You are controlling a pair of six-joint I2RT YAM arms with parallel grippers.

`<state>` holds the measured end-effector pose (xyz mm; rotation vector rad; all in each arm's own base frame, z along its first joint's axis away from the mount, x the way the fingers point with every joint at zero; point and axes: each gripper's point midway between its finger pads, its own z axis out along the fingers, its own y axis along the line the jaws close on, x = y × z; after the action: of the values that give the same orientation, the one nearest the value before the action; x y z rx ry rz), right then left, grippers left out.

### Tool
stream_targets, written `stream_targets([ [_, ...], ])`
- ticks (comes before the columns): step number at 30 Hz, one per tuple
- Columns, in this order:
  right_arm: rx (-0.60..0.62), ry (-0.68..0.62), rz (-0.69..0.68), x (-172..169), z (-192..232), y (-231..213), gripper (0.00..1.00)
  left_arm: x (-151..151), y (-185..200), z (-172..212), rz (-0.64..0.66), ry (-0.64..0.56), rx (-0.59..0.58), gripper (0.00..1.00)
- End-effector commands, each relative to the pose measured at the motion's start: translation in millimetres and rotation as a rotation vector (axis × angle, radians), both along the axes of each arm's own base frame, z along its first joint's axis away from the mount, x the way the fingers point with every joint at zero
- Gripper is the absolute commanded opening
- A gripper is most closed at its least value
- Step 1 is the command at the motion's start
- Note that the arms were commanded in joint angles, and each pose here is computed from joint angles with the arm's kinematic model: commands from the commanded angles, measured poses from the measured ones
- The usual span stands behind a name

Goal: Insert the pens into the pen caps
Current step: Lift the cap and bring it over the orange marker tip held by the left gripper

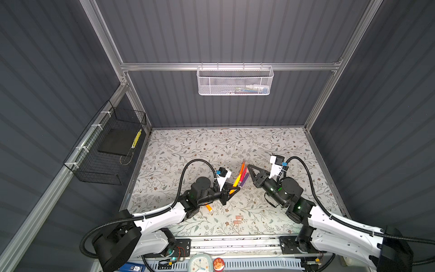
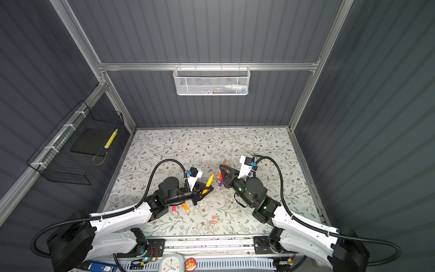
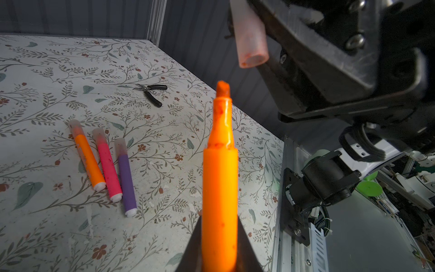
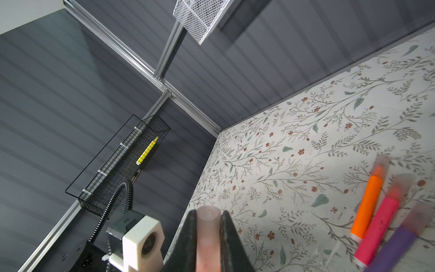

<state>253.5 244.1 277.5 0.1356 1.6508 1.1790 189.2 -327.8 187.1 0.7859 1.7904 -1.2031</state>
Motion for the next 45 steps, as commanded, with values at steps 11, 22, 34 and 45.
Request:
stream_targets([
  [11, 0.044, -0.04, 0.049, 6.0, 17.5, 18.9, 0.0, 2.5, -5.1, 22.5, 0.0, -0.055, -0.041, 0.0],
  [22, 0.068, -0.046, 0.114, 0.4, 8.1, 29.6, 0.0, 6.8, -1.5, 24.2, 0.036, -0.06, -0.043, 0.0],
  [34, 0.05, -0.039, 0.09, -0.2, 2.2, 22.8, 0.0, 4.0, 2.4, 28.4, 0.04, -0.066, -0.057, 0.0],
  [45, 0.04, -0.042, 0.075, 2.5, 1.4, 22.2, 0.0, 3.4, -0.2, 26.4, 0.027, -0.057, -0.059, 0.0],
])
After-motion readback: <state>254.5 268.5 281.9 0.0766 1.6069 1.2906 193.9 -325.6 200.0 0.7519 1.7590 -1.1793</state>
